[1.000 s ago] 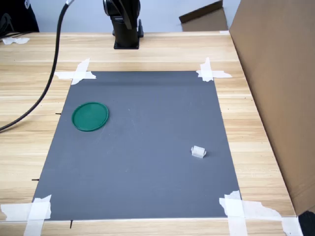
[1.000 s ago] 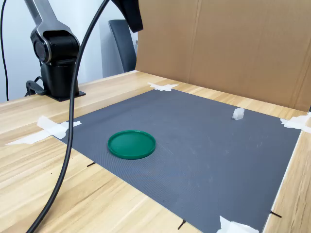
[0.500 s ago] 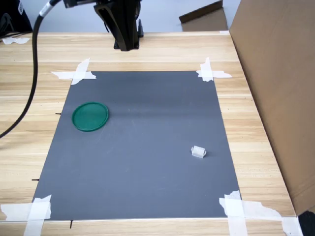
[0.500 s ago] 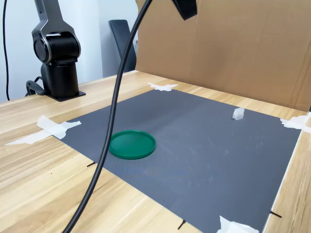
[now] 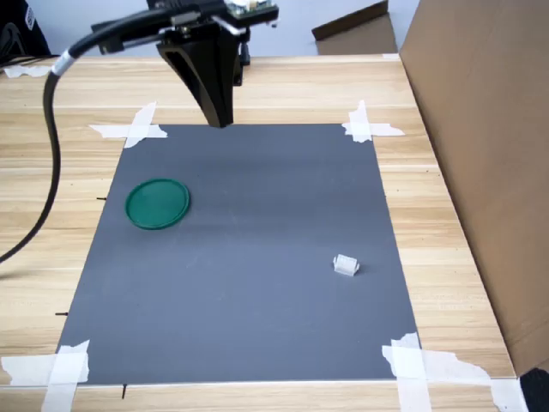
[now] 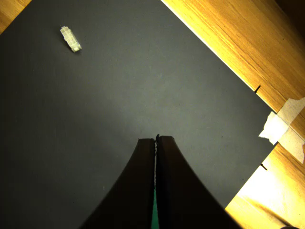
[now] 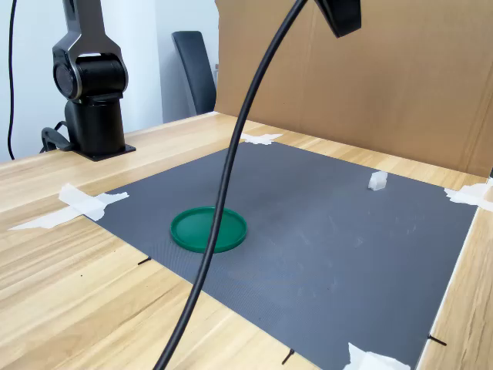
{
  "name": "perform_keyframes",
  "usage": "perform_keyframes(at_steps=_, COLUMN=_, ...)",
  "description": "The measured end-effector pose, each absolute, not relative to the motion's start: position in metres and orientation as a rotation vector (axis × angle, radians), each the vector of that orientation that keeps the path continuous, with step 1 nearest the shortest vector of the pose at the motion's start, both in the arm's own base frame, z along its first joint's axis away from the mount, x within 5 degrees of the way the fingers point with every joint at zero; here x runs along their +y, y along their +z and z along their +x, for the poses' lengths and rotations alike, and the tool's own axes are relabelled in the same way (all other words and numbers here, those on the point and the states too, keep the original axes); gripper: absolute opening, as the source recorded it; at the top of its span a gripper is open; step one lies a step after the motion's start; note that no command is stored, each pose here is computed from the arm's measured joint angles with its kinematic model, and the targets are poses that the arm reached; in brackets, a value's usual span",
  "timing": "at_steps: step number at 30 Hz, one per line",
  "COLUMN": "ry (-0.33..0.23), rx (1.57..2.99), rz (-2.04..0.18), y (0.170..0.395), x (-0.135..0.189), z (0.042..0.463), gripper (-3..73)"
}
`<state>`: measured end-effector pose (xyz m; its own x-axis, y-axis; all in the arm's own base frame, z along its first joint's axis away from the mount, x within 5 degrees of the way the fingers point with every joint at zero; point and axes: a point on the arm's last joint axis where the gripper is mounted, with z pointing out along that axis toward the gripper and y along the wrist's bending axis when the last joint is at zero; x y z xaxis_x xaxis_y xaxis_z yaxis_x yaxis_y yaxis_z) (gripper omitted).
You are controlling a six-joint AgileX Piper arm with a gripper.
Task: Grasp a white terminal and put it in the green lid.
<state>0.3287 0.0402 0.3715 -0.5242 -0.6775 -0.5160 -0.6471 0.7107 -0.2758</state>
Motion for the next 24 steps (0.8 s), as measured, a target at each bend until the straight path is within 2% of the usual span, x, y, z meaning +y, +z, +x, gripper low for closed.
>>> perform_keyframes(at_steps=4, ry=-0.064, rx=2.307, rz=-1.014, y=0.372, x=0.043, z=0.334, gripper=-2.8)
perform_keyframes(at_steps=5, ry=-0.076, rx=2.286, rz=-1.078, y=0.374, x=0.055, z=0.338, gripper=-2.8)
perform_keyframes(at_steps=13, ry=-0.032, rx=2.275, rz=-1.228, y=0.373, x=0.089, z=0.343, gripper=-2.8)
perform_keyframes(at_steps=21, ry=-0.039, rx=2.235, rz=-1.240, y=0.379, x=0.100, z=0.359, gripper=-2.8)
perform_keyframes(at_steps=24, ry=0.004, rx=2.244, rz=-1.237, y=0.375, x=0.104, z=0.362, gripper=-2.8)
